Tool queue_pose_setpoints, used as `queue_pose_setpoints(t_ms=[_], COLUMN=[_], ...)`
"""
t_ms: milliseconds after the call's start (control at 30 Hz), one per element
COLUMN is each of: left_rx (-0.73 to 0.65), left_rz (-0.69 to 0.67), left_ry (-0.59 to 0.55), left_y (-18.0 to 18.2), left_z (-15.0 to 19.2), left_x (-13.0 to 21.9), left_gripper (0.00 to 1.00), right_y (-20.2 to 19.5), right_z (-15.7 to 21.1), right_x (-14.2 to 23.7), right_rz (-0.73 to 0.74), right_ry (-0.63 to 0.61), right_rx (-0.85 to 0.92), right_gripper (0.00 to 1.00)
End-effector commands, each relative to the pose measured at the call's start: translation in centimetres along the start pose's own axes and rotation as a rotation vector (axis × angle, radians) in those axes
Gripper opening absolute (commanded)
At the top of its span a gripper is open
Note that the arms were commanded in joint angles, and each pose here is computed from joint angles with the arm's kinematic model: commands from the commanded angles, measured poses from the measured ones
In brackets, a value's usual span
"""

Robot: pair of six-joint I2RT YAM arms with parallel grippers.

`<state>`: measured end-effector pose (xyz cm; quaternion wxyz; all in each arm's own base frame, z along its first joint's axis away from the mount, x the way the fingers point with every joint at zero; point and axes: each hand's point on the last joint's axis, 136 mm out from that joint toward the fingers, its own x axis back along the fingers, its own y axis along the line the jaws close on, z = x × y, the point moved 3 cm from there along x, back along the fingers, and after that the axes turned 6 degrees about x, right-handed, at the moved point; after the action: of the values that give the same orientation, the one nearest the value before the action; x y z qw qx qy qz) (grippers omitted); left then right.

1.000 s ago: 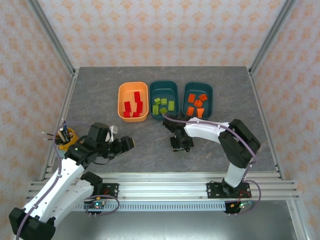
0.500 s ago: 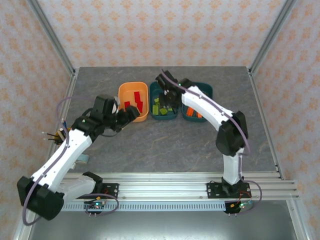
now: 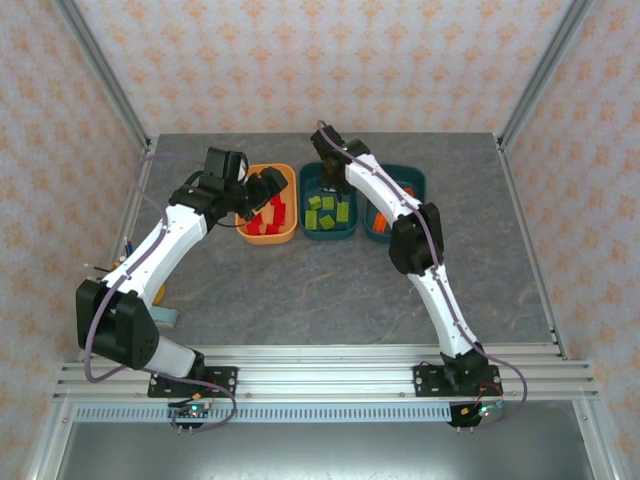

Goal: Sort the legos into containers by color

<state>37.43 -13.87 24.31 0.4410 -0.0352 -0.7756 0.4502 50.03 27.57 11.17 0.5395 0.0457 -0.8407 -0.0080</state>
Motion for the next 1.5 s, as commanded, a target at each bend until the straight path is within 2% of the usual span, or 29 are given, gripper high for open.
queue_pose_setpoints(t_ms=[0, 167, 367, 567, 700, 800, 900, 933, 967, 1000, 1167, 1233, 1300, 1367, 1400, 1467], left_rx=[-0.037, -0.044, -0.048, -0.056, -0.065, -0.086, -0.128, -0.149, -0.178, -0.21, -0.379, -0.422, -0.443, -0.428, -0.416, -0.438], left_rz=[0.035, 0.012, -0.005, -0.024, -0.072, -0.118, -0.149, -0.167, -0.193, -0.22, -0.362, -0.406, -0.48, -0.612, -0.667, -0.659], left_ry=[-0.03, -0.013, -0.003, 0.002, -0.006, -0.016, 0.005, 0.016, 0.028, 0.034, -0.002, -0.047, -0.133, -0.262, -0.33, -0.391], left_y=[-0.9, 0.2, 1.0, 1.7, 2.6, 3.5, 4.7, 5.2, 5.9, 6.6, 9.3, 10.0, 10.9, 12.1, 12.6, 12.9], left_z=[-0.8, -0.1, 0.5, 1.2, 1.7, 2.2, 3.1, 3.5, 3.9, 4.4, 5.1, 4.8, 3.9, 2.2, 1.4, 0.7], left_x=[0.4, 0.3, 0.8, 1.9, 3.3, 4.5, 5.1, 5.2, 5.2, 5.4, 7.2, 8.0, 8.9, 10.4, 10.8, 10.0], left_gripper=[0.79, 0.79, 0.79, 0.79, 0.79, 0.82, 0.86, 0.91, 1.0, 1.0, 1.0, 1.0, 1.0, 1.0, 1.0, 1.0], right_y=[0.2, 0.3, 1.0, 1.5, 1.0, 0.0, -2.2, -3.0, -4.2, -5.2, -10.3, -13.2, -17.8, -21.1, -22.4, -24.2], right_z=[-1.4, -1.0, -1.6, -3.0, -3.7, -3.4, -1.0, 0.1, 1.5, 3.0, 10.4, 13.0, 15.6, 17.4, 18.2, 19.1], right_x=[-0.8, -3.4, -2.9, 1.9, 7.9, 12.9, 17.5, 18.5, 19.3, 20.0, 23.2, 23.8, 24.1, 23.8, 23.5, 22.8], right_rz=[-0.001, 0.001, -0.036, -0.072, -0.06, -0.061, -0.036, -0.013, 0.018, 0.028, 0.06, 0.155, 0.369, 0.507, 0.542, 0.557], right_ry=[-0.056, -0.033, -0.047, -0.104, -0.182, -0.285, -0.39, -0.407, -0.419, -0.425, -0.44, -0.437, -0.433, -0.434, -0.451, -0.516], right_rx=[-0.018, -0.057, -0.079, -0.074, -0.056, -0.058, -0.052, -0.043, -0.038, -0.03, 0.014, -0.004, -0.086, -0.139, -0.159, -0.199], right_gripper=[0.27, 0.29, 0.45, 0.5, 0.5, 0.51, 0.59, 0.64, 0.89, 0.99, 0.99, 0.99, 1.0, 1.0, 1.0, 1.0])
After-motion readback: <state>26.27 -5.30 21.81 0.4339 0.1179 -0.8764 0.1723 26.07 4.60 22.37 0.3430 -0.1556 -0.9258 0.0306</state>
